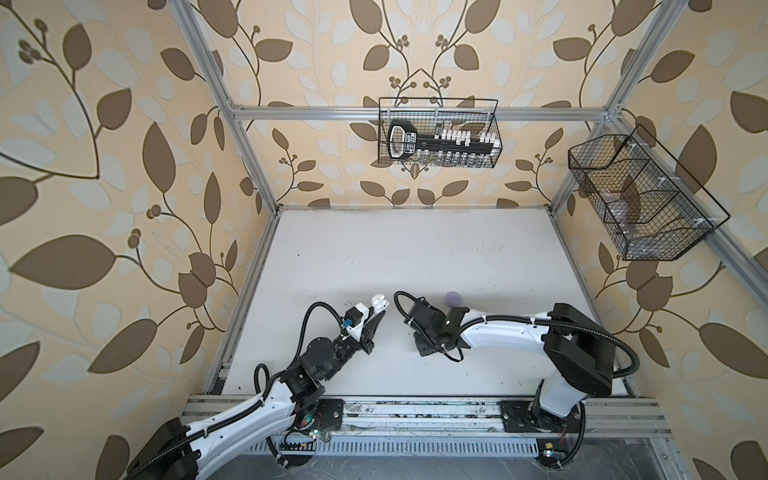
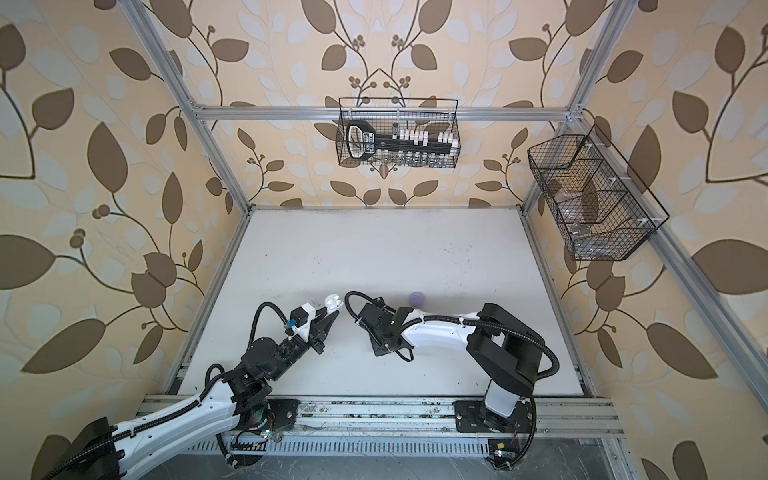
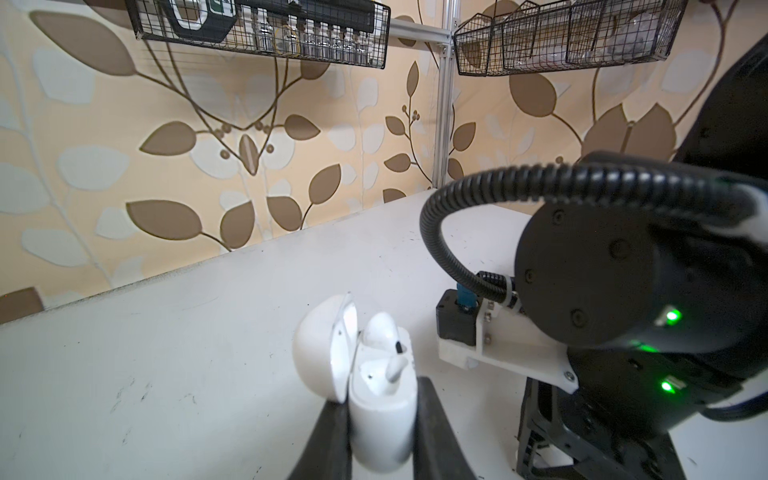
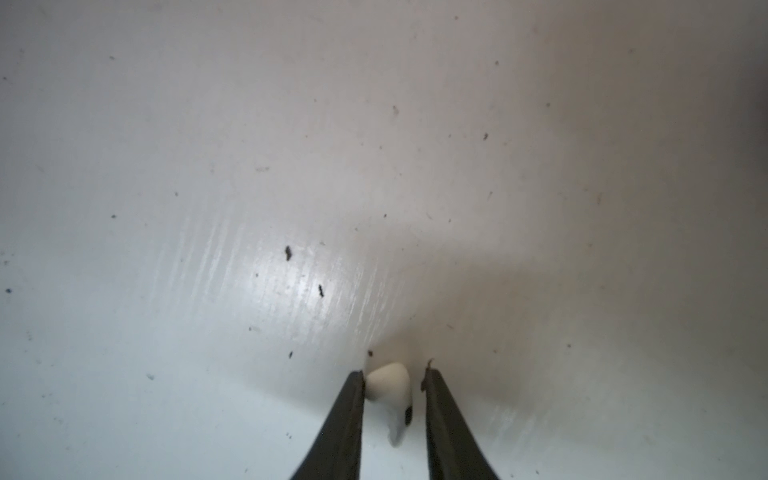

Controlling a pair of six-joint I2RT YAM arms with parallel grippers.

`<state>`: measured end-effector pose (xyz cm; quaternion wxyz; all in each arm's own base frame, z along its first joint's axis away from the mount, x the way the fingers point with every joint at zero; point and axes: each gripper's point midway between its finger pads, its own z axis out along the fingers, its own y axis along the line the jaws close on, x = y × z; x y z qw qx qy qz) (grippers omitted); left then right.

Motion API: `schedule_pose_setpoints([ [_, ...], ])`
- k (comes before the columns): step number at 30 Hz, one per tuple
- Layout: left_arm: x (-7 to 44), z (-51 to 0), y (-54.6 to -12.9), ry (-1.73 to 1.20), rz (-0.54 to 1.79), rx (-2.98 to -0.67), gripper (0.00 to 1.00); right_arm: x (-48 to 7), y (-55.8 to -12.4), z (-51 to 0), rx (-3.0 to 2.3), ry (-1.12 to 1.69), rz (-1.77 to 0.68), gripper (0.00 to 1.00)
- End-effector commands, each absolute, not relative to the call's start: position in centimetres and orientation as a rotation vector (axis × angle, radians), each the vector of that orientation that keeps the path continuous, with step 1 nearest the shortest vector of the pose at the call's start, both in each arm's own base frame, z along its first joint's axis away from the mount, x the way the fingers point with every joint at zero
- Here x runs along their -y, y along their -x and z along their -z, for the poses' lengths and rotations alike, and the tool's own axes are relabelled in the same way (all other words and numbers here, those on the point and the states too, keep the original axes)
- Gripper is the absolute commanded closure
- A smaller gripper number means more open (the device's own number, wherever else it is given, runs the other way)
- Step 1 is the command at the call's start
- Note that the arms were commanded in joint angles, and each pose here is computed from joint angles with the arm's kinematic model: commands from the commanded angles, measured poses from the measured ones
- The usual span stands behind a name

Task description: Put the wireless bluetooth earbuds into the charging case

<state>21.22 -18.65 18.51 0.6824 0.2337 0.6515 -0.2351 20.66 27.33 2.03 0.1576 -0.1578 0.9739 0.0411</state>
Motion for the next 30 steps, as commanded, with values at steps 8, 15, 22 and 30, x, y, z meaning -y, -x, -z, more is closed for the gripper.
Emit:
schedule_pose_setpoints([
  [8,17.8,-18.7,-21.4,-0.472,0.522,-1.455,1.00,-27.1,-20.2,-2.1,-2.847,0.512,-0.052,0.73],
  [15,17.8,-18.7,-21.4,-0.470,0.521,-1.457,1.00,-26.9,-20.4,-1.9,-2.852,0.525,-0.027,0.74],
  [22,17.8,-18.7,-21.4,-0.469,0.523,-1.458,1.00,-27.5,-20.6,-1.7,-2.852,0.533,-0.043,0.74],
  [30,17.8,-18.7,-21.4,-0.469,0.521,-1.459,1.00,-28.0,-20.7,-1.7,-2.856,0.527,-0.063,0.74],
])
